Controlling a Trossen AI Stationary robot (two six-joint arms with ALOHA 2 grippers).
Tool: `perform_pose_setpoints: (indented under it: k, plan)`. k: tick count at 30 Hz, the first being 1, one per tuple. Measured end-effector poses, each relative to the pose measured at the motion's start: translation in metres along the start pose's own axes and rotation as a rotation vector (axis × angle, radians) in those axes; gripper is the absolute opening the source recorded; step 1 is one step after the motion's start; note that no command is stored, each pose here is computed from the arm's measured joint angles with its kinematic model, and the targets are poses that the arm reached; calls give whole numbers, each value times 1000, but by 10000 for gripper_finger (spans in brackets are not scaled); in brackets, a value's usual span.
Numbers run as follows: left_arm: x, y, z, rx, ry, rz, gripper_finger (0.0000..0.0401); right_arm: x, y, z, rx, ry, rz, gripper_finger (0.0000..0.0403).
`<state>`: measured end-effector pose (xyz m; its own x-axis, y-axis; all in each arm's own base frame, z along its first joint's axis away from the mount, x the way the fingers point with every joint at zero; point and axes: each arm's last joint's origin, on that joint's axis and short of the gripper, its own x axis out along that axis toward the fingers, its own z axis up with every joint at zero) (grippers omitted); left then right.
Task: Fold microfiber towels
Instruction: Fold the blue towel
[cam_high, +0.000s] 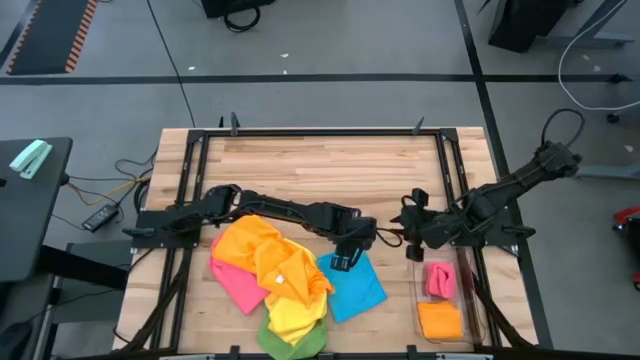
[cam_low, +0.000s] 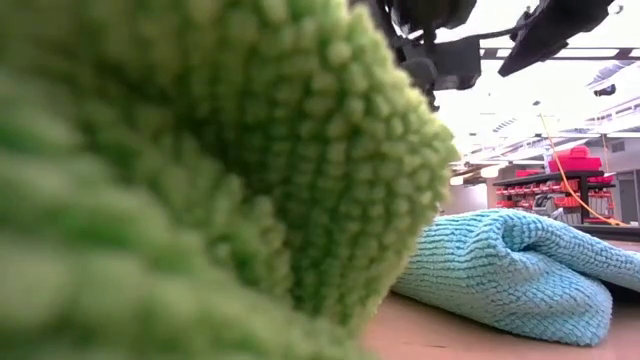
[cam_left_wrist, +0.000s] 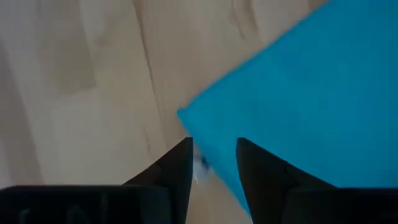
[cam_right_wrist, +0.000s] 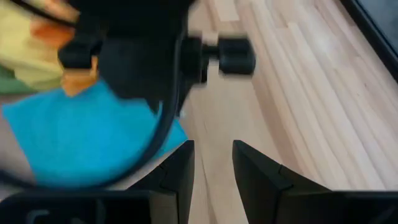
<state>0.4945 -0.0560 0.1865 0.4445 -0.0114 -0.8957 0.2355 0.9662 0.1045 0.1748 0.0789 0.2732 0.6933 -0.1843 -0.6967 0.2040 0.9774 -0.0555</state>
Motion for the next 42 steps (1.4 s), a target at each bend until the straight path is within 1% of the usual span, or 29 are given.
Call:
perform_pose_setpoints:
  k: [2,7,11,14,17,20,21,22,26,28,32,36,42]
  plan:
    - [8,3,-3,26,23,-1,135,4,1,3,14,-12,-1,117]
    - [31,17,-11,36,42,9,128,14,5,6,34,-17,-8,117]
    - [43,27,-17,35,72,11,122,20,9,5,58,4,-17,117]
    - [45,30,-18,30,68,-6,118,23,10,5,56,14,-25,117]
    - [47,29,-19,55,55,-67,112,27,10,5,55,25,-37,117]
    - [45,28,-18,87,50,-84,105,29,7,6,61,28,-51,117]
    - [45,28,-18,99,46,-107,102,30,6,6,59,29,-56,117]
    - [45,29,-19,103,39,-137,100,30,5,7,55,30,-60,117]
    - [42,28,-19,95,-11,-313,92,31,2,8,39,28,-68,118]
    - [41,28,-19,99,-29,-373,90,31,1,8,28,30,-69,117]
    - [41,27,-16,101,-60,-404,90,32,0,9,15,28,-71,117]
    - [39,27,-16,97,-91,-488,93,33,-2,10,7,28,-79,117]
    - [38,26,-15,96,-110,-537,94,33,-3,12,6,18,-77,117]
